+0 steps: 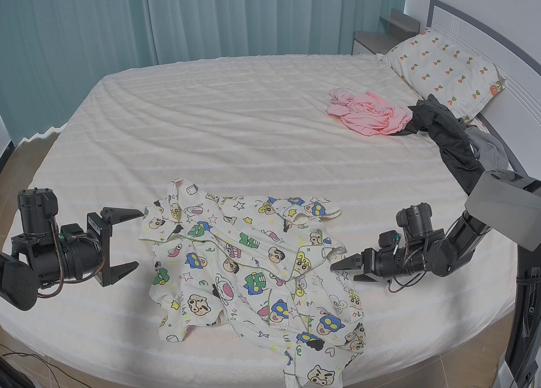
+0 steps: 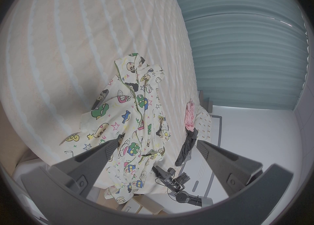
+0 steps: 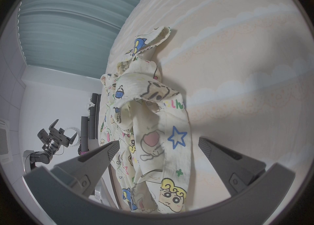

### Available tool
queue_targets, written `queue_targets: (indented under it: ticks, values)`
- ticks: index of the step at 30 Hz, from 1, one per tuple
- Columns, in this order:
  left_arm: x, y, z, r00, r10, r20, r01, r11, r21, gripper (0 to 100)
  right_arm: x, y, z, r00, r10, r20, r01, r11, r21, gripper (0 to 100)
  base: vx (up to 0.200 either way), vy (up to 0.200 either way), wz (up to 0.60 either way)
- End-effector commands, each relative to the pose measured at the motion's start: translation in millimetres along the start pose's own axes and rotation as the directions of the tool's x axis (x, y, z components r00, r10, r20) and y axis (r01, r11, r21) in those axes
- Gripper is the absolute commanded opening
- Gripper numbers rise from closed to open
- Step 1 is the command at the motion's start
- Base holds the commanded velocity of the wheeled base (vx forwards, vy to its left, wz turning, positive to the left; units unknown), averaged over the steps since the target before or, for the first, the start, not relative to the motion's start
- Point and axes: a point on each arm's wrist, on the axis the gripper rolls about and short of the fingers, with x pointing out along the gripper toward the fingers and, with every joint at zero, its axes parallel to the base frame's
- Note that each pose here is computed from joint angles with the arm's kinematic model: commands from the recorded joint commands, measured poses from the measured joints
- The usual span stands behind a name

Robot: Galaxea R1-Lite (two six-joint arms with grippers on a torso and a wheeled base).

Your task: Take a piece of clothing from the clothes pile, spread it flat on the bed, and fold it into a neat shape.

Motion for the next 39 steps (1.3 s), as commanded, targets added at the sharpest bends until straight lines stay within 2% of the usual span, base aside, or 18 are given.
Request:
queue_targets:
  ticks: [1,2,9,22,28,29,35,39]
  values:
    - [1,1,0,1.0,0.007,-0.002,-0.007,1.0,-0.002,100,4,4,0,1.0,-0.017,-0.007,0.017,1.0,-0.006,100,0.0,0.0,0.0]
    - [2,1,0,1.0,0.007,-0.002,-0.007,1.0,-0.002,100,5,6,2,0.999,-0.031,-0.01,0.031,1.0,-0.003,0,0.0,0.0,0.0]
    - [1,1,0,1.0,0.007,-0.001,-0.007,1.0,-0.004,100,11,13,0,0.997,-0.077,-0.023,0.077,0.997,-0.013,0,0.0,0.0,0.0]
    - [1,1,-1,1.0,0.006,-0.002,-0.006,1.0,-0.006,100,-9,13,5,0.997,-0.08,0.012,0.08,0.997,0.013,0,0.0,0.0,0.0]
    - [1,1,-1,1.0,0.004,-0.004,-0.004,1.0,-0.005,100,-12,6,-1,0.995,-0.101,0.0,0.101,0.994,0.03,0,0.0,0.0,0.0]
    - [1,1,-1,1.0,0.004,-0.004,-0.004,1.0,-0.005,100,-12,6,-1,0.995,-0.101,0.0,0.101,0.994,0.03,100,0.0,0.0,0.0]
    - [1,1,-2,1.0,0.005,-0.003,-0.005,1.0,-0.005,100,-3,13,-15,0.987,-0.145,-0.075,0.148,0.988,0.033,100,0.0,0.0,0.0]
    - [1,1,-2,1.0,0.006,-0.003,-0.006,1.0,-0.006,100,3,15,-17,0.975,-0.216,-0.059,0.217,0.976,0.02,100,0.0,0.0,0.0]
